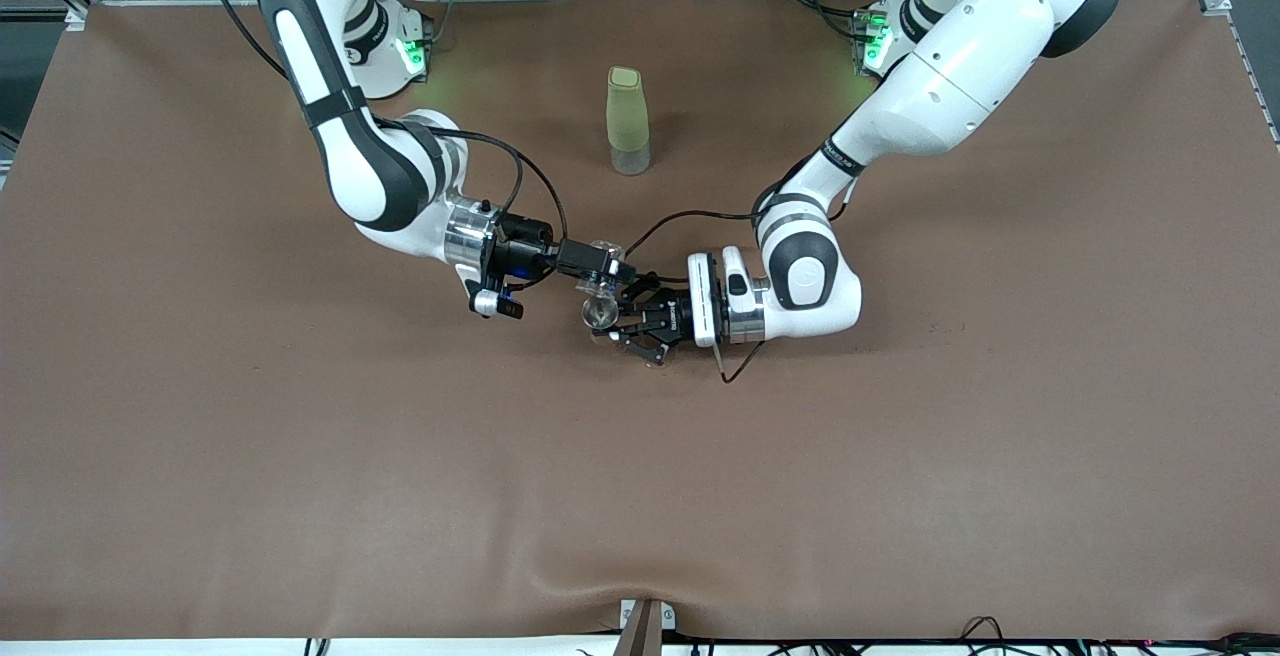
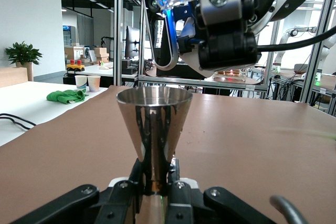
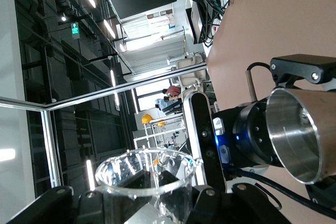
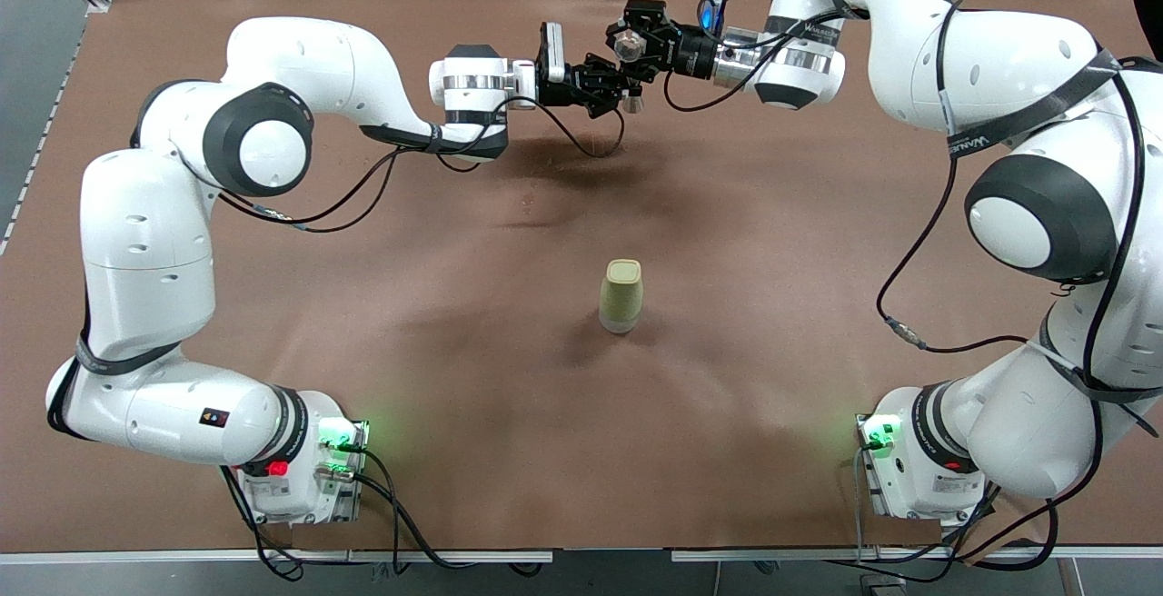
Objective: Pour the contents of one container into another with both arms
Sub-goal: 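Tilt the beaker with the right gripper, pouring liquid into the jigger, then tilt the beaker upright with the right gripper and move it away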
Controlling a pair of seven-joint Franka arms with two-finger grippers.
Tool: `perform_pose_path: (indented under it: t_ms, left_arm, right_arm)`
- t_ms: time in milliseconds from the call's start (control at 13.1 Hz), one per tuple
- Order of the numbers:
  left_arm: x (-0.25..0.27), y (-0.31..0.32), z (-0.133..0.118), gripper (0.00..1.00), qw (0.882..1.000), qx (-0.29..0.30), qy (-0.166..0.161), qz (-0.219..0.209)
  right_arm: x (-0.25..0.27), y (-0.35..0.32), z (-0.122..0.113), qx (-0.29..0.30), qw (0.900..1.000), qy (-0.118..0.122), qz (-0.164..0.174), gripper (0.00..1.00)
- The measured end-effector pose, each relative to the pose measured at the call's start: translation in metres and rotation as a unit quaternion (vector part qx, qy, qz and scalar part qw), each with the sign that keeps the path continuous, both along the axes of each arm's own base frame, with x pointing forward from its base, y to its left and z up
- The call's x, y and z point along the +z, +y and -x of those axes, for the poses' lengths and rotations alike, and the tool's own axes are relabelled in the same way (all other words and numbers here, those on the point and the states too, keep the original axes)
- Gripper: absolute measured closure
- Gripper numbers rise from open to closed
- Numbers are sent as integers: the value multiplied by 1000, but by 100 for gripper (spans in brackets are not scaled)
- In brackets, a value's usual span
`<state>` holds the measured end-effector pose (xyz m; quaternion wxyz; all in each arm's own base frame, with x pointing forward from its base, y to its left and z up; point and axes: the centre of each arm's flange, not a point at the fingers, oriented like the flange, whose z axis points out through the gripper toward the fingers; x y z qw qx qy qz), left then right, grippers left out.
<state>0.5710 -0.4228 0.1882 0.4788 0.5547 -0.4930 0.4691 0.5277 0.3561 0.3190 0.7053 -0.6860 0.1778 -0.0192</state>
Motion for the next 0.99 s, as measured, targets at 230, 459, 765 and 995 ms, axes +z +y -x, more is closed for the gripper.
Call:
perform_pose_path:
  t_ms: [230, 459, 765, 995]
  left_arm:
    - [0, 1, 0, 79, 1000, 1, 0, 0]
    - [-1, 11, -7, 79, 1000, 9, 1, -1]
    - [-1, 25, -16, 79, 1000, 21, 2, -1]
    - [-2, 46, -30, 79, 999, 38, 2, -1]
  right_arm:
    - [0, -1, -1, -1, 1000, 21, -6, 84]
    - [1, -5, -4, 5, 1000, 8, 2, 84]
    - [4, -17, -12, 51, 978, -183, 87, 84]
    - [17, -47, -27, 80, 928, -338, 133, 84]
